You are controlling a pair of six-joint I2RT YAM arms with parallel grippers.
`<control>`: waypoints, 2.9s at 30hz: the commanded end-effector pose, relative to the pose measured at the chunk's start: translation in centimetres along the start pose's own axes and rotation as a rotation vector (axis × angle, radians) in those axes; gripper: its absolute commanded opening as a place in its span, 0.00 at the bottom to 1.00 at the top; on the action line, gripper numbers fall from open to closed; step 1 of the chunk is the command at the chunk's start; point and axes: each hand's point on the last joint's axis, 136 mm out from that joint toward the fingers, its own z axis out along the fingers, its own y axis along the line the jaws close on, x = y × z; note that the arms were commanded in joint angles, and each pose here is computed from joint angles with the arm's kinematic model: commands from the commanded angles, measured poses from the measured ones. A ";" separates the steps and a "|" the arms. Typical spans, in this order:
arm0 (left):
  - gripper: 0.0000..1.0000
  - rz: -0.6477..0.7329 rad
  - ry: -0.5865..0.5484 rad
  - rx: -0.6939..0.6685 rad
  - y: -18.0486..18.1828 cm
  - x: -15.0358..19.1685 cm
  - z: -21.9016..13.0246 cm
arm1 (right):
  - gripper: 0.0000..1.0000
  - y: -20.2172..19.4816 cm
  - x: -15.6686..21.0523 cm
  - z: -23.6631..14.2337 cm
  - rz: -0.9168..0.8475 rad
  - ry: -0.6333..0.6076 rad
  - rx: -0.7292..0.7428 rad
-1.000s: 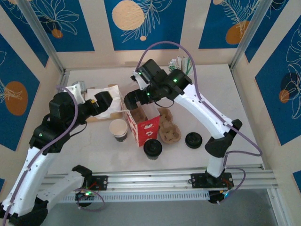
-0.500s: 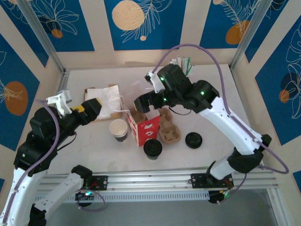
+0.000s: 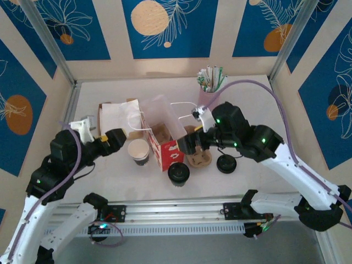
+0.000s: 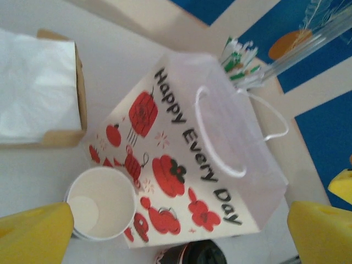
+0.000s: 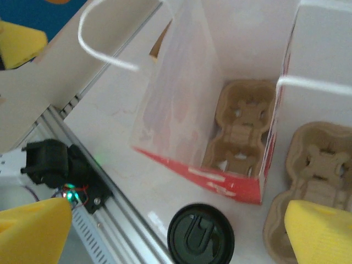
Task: Pack the takeout coffee
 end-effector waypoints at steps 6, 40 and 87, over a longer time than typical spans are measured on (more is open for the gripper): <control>0.68 -0.050 0.078 0.035 2.2 3.9 3.5 | 0.90 -1.5 3.5 2.2 0.017 0.015 -0.040; 0.20 -0.087 0.141 0.027 3.9 2.2 20.8 | 0.45 -6.1 2.5 11.4 -0.010 -0.003 0.082; 1.00 -0.175 0.067 0.056 4.1 5.7 2.5 | 0.99 -8.6 6.6 2.4 0.307 0.159 0.247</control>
